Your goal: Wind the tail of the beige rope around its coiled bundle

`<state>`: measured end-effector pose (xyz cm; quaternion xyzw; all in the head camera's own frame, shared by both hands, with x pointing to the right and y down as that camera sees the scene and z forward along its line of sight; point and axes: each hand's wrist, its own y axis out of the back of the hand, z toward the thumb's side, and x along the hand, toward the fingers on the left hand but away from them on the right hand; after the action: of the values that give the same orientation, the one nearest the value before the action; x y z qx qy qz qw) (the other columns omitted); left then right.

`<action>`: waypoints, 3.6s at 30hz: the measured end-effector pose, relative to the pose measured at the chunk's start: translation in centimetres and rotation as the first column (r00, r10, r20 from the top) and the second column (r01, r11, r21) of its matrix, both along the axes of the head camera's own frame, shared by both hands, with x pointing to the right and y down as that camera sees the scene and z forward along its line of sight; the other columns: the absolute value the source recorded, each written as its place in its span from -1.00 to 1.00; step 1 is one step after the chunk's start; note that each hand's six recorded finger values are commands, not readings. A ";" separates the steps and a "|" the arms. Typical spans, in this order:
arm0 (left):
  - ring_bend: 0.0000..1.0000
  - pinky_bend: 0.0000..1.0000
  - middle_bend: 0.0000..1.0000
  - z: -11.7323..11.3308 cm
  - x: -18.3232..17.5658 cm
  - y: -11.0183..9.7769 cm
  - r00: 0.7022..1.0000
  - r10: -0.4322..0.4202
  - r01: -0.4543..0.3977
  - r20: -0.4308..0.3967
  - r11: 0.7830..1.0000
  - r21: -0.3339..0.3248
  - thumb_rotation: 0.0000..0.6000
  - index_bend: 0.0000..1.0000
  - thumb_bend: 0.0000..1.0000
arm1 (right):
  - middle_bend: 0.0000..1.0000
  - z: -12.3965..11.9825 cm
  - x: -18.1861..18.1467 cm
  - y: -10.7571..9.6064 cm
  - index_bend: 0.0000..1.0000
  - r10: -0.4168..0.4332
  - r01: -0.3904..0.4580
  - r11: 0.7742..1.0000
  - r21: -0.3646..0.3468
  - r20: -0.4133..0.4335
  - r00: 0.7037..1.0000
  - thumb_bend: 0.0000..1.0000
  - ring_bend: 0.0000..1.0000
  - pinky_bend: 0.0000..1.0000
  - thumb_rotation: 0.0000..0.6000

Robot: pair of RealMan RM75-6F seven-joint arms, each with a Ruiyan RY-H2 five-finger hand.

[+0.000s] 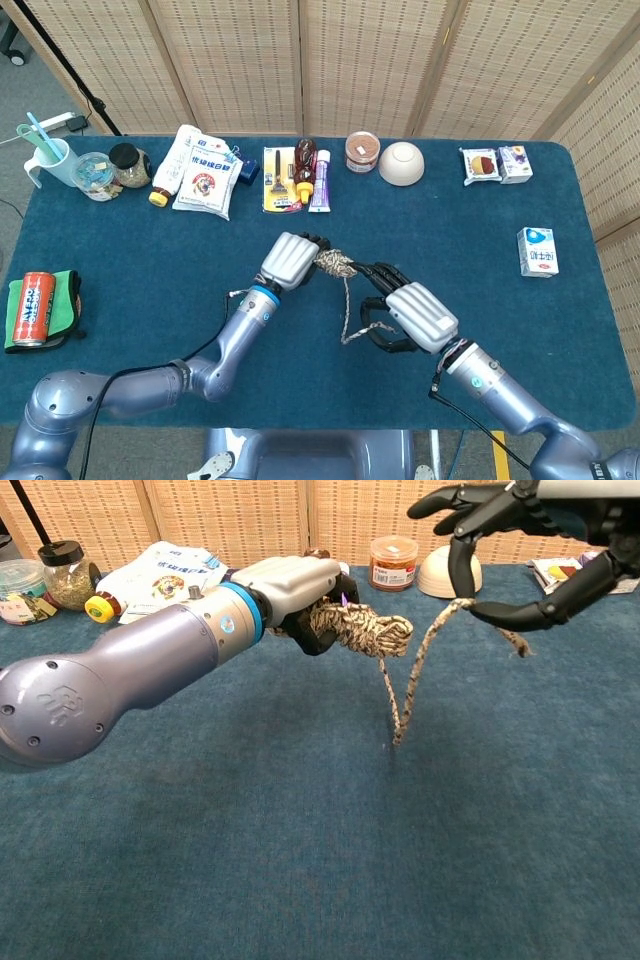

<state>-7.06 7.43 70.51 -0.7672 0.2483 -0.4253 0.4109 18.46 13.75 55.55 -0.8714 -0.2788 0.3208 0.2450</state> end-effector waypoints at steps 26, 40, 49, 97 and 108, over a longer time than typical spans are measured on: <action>-0.21 0.15 -0.14 1.8 3.3 3.5 0.991 0.129 -0.129 0.015 0.992 0.001 1.00 0.09 0.05 | -1.00 -1.4 -6.0 -9.4 0.42 0.226 -0.219 0.972 -0.087 0.079 0.971 0.19 -1.00 -1.00 1.00; -0.21 0.15 -0.14 1.7 3.6 4.4 0.982 0.189 -0.189 0.006 0.982 -0.012 1.00 0.09 0.05 | -1.00 0.8 -5.9 -11.8 0.43 0.319 -0.306 0.941 -0.143 0.073 0.945 0.19 -1.00 -1.00 1.00; -0.22 0.15 -0.14 1.4 2.9 4.7 0.977 0.214 -0.214 -0.001 0.976 -0.032 1.00 0.09 0.05 | -1.00 1.8 -5.3 -14.3 0.43 0.409 -0.398 0.907 -0.136 0.069 0.910 0.19 -1.00 -1.00 1.00; -0.21 0.15 -0.10 -7.7 -1.6 4.7 0.902 0.250 -0.313 -0.352 0.940 -0.135 1.00 0.14 0.09 | -1.00 13.3 2.3 -16.0 0.43 0.604 -0.620 0.752 -0.226 -0.141 0.784 0.21 -1.00 -1.00 1.00; -0.21 0.15 -0.10 -8.5 -0.2 2.0 0.899 0.103 -0.161 -0.425 0.981 -0.104 1.00 0.14 0.09 | -1.00 16.4 3.9 -11.8 0.44 0.567 -0.616 0.766 -0.186 -0.257 0.783 0.22 -1.00 -1.00 1.00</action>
<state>-7.25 9.39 61.99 -0.8818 0.2479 -0.2386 0.3226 22.38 1.95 71.96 -0.7287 -0.4713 0.4953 0.0395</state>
